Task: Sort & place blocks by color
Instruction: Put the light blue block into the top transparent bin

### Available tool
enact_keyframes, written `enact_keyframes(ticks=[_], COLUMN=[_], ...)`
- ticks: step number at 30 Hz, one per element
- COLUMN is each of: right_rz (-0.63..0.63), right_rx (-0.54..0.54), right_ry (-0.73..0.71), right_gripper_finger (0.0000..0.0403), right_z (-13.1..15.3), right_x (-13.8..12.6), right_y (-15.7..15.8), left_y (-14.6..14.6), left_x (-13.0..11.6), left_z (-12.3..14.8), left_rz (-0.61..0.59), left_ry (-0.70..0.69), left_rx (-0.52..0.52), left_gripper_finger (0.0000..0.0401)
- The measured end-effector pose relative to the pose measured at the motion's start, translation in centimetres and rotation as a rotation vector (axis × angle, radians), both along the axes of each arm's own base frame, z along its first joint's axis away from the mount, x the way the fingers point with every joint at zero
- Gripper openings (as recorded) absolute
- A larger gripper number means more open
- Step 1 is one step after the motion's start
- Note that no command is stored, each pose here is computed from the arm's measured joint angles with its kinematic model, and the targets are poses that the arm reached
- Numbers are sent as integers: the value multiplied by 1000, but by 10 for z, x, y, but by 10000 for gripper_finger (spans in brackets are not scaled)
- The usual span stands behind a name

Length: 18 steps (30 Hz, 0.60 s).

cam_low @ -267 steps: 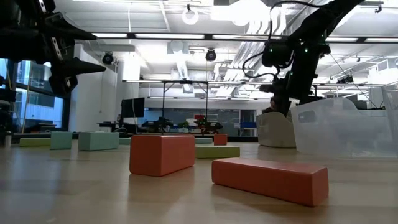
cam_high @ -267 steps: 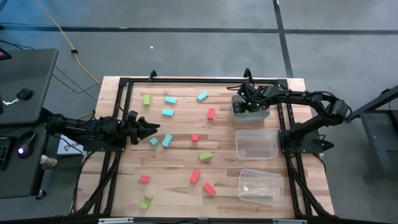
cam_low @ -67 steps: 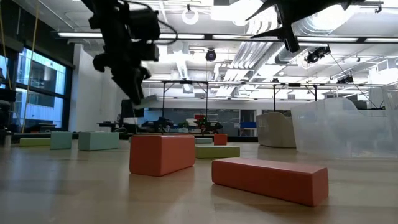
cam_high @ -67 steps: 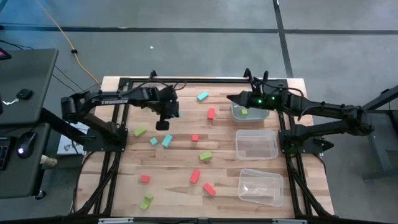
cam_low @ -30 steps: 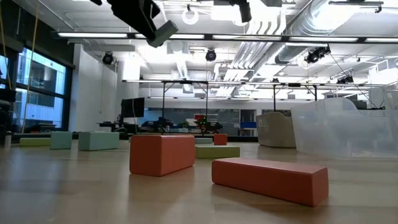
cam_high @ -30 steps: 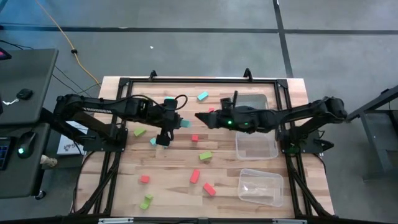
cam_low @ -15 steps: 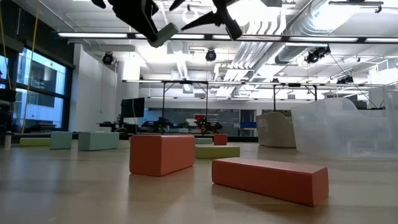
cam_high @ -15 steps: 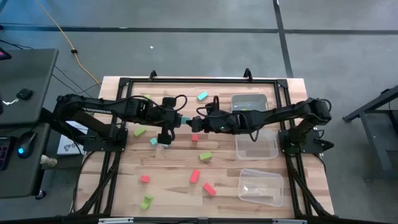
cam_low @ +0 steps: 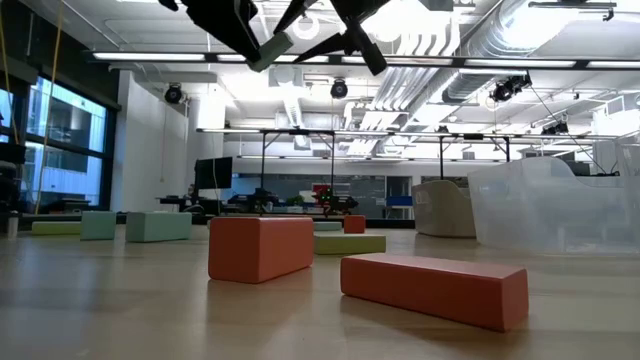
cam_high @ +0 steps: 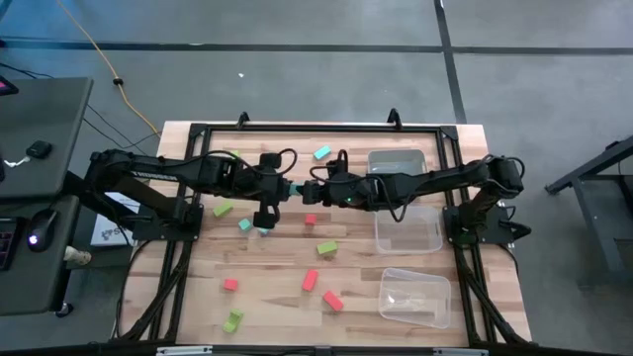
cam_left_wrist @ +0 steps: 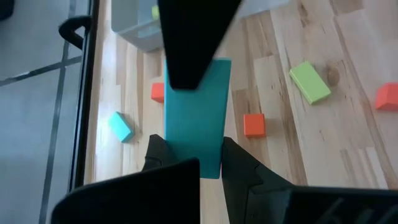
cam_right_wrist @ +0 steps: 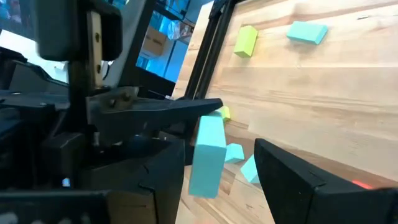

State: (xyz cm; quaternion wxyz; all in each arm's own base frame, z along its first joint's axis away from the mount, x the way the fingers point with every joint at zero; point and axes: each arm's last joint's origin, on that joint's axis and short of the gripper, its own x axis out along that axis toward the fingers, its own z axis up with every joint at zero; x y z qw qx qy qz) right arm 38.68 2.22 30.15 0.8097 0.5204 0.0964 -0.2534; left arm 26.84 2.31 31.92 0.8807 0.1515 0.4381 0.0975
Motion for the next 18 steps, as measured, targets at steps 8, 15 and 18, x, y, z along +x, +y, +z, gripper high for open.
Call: enact_keyframes(ticks=[8, 15, 18], right_rz=[-3, 7, 17], right_rx=[5, -25, -49], right_ry=[0, 10, 16], right_gripper_finger=[181, 121, 76], right_z=[0, 0, 1], right_x=[0, 0, 0], right_y=[-5, -6, -6], left_y=[0, 0, 0], left_x=[3, 3, 3], left_z=[2, 2, 2], left_rz=[0, 0, 1], left_ry=[-36, -38, -37], left_rx=[2, 2, 3], left_gripper_finger=[0, 0, 0])
